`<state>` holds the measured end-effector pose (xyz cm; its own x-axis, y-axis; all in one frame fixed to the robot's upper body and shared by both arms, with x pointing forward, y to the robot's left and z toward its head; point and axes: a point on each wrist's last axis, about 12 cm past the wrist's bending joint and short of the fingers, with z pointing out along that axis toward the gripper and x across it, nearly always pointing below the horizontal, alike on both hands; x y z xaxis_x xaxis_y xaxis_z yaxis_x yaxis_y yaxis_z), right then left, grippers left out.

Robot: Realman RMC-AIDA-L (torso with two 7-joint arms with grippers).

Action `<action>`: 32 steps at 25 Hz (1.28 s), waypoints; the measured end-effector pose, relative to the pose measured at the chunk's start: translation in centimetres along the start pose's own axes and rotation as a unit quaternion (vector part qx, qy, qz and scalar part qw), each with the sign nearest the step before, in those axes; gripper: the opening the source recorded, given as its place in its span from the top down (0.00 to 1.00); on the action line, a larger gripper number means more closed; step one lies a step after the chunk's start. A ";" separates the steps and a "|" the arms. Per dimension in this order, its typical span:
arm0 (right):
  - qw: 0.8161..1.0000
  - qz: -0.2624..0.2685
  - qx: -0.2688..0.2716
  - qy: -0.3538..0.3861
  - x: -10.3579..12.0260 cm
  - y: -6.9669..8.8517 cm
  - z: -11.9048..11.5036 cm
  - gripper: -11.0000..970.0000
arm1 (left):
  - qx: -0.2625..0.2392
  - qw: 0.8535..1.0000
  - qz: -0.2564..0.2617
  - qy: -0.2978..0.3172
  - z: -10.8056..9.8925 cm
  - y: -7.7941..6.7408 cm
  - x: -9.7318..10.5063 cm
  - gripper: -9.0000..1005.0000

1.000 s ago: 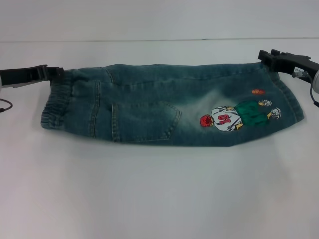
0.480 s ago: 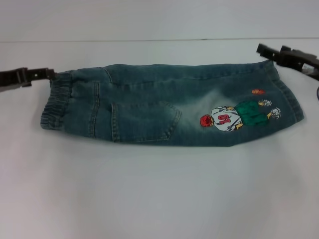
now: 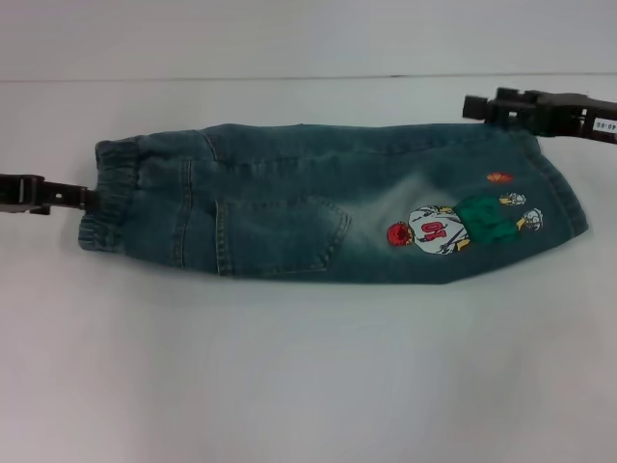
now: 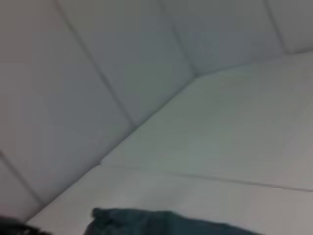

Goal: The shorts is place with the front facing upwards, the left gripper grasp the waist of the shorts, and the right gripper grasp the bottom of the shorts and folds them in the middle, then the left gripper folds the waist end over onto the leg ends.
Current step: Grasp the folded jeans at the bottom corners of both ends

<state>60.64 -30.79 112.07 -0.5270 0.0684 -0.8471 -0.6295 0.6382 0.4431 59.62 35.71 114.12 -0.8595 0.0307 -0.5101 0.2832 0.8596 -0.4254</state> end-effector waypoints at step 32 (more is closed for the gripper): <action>0.967 -0.121 -0.145 0.170 0.7 4.2 0.5 0.05 | -0.011 0.997 -0.057 0.047 3.8 -0.8 -0.1 0.12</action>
<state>57.88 -27.71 113.17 -0.4693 -0.3434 -0.8135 -0.8662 0.3581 0.3485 61.10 33.04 111.66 -0.9222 -0.0203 -0.3861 0.1731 0.8713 -0.4592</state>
